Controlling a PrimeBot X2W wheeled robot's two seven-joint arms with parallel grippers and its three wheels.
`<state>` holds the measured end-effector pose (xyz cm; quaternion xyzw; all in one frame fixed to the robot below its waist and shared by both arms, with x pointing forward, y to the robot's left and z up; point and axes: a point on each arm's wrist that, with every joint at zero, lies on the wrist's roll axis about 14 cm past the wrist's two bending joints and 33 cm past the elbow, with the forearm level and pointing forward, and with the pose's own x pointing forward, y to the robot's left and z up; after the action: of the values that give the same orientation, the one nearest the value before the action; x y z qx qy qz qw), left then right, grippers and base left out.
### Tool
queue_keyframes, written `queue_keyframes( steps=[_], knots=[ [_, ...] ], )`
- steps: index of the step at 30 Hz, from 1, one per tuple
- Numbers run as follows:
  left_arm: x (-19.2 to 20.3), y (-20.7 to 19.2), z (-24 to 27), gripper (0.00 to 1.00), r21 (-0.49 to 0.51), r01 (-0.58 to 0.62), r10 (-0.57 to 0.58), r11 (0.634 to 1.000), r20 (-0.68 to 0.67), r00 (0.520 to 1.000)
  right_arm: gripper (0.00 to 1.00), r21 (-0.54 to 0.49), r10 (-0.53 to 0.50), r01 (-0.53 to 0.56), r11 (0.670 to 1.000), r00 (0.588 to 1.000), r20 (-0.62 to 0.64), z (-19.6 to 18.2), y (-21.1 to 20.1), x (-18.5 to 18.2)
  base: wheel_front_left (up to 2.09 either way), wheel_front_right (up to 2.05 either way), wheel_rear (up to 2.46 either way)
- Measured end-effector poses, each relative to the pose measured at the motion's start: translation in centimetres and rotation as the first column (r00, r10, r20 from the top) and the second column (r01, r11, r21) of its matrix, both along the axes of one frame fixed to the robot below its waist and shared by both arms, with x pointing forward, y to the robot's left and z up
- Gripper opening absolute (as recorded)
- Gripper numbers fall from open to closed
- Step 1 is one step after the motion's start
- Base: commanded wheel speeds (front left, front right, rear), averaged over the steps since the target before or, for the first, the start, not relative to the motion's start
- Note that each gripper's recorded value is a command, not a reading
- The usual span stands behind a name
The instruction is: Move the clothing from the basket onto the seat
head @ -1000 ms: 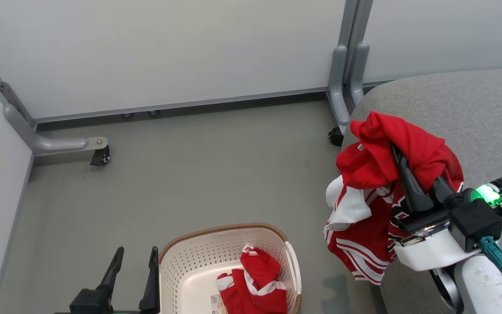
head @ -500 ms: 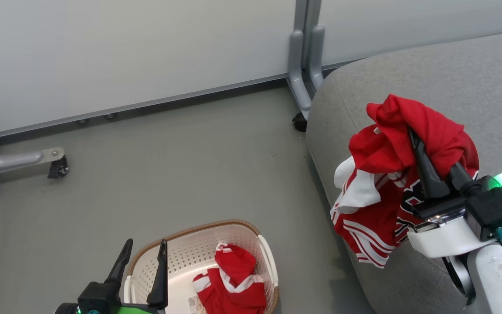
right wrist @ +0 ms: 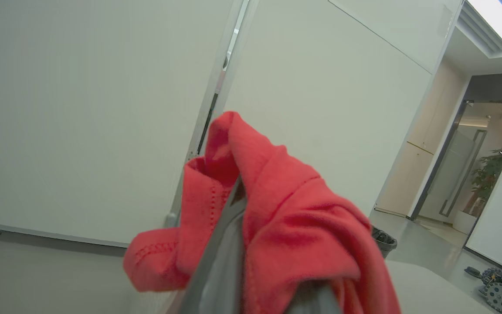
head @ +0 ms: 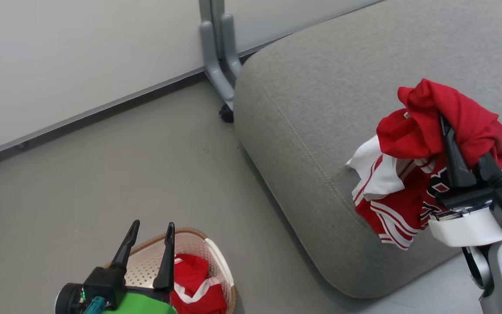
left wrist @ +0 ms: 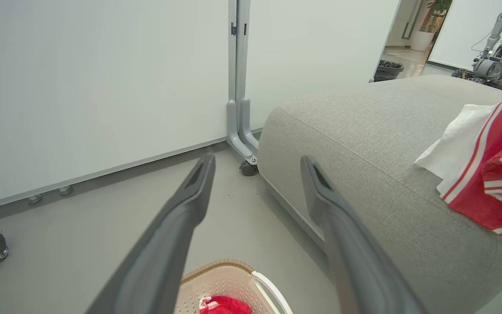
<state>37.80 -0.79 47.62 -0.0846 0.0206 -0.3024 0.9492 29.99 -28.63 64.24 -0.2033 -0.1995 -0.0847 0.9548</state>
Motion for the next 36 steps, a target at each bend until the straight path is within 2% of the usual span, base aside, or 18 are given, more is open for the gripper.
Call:
queue_keyframes(
  steps=[6,10,17,23,30,36],
  knots=[
    [0.0,-5.0,0.9,1.0,-0.023,0.148,-0.147,0.989,0.028,0.989,0.0,0.003,-0.143,0.143,0.99,0.99,-0.007,-0.1,-3.3,-3.2,0.0,0.0,0.0],
    [0.0,-6.8,0.4,1.0,-0.029,0.208,-0.207,0.978,0.021,0.978,0.0,0.001,-0.199,0.199,0.98,0.98,-0.028,-0.7,-4.4,-4.1,0.0,0.0,0.0],
    [0.0,-8.2,-0.2,1.0,-0.04,0.249,-0.249,0.968,0.003,0.969,0.0,-0.021,-0.232,0.231,0.973,0.971,-0.048,-0.9,-5.0,-4.3,0.0,0.0,0.0],
    [0.1,-8.0,-0.1,1.0,-0.042,0.243,-0.243,0.969,0.008,0.97,0.0,-0.052,-0.219,0.217,0.975,0.975,-0.042,-0.4,-4.8,-3.8,0.0,0.0,0.0],
    [1.0,-7.8,-0.7,1.0,-0.023,0.247,-0.246,0.969,0.021,0.969,0.0,-0.157,-0.2,0.206,0.966,0.978,0.055,4.3,-5.6,-1.2,0.0,0.0,0.0],
    [2.5,-8.5,-1.8,1.0,-0.024,0.285,-0.284,0.958,0.03,0.958,0.0,-0.292,-0.169,0.211,0.933,0.972,0.161,9.8,-6.2,2.6,0.0,0.0,0.0]
  ],
)
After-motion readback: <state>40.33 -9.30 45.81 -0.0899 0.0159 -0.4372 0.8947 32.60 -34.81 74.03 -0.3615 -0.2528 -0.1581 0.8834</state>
